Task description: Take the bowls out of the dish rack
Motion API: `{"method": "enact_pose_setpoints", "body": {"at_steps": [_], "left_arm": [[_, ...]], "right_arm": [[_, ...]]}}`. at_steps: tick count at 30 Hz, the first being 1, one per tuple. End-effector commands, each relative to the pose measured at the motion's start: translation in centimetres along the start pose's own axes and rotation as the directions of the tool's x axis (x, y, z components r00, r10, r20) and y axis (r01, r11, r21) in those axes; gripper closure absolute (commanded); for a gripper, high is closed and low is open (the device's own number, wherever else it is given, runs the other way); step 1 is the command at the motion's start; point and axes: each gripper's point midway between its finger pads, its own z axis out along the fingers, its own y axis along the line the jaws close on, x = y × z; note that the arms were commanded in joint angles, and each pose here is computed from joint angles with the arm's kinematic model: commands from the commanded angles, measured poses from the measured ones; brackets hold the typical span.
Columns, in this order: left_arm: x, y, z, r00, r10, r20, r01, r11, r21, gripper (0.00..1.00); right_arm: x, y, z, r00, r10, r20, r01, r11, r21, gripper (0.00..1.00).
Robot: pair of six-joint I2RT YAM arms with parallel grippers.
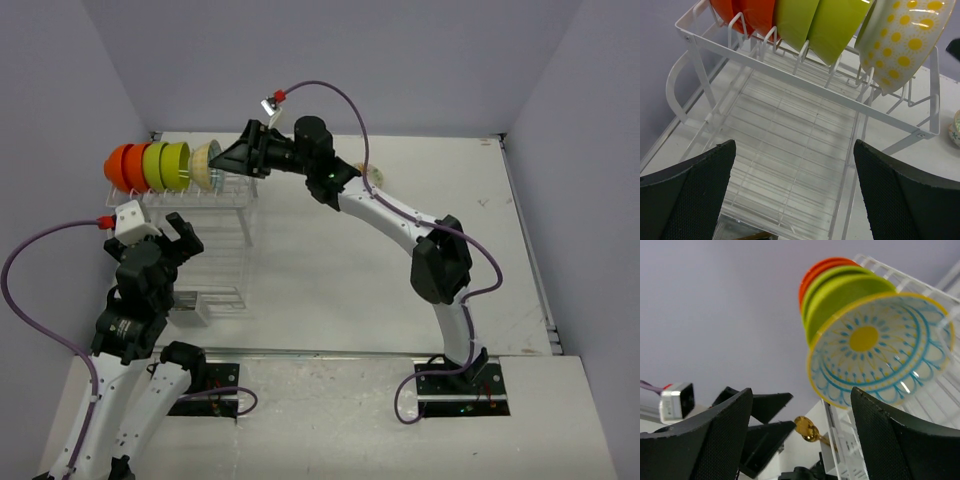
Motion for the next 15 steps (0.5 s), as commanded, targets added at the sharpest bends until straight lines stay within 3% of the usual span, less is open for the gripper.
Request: {"method": "enact_pose_setpoints", "body": {"at_steps": [1,15], "left_arm": [[-1.2,-0.2,0.1,0.999,-0.015,0.045,0.014,1.000,0.012,0.00],[-1.4,-0.3,-0.2,0.998,-0.021,0.054,0.020,0.999,0.025,0.00]], "right_arm": [[-1.4,3.0,1.6,0.998,-0.059,0.032,0.061,0.997,-0.048,0.23],[-1.0,1.4,4.3,0.997,-0.040,0.071,0.038,0.999,0.019,0.37]]}}
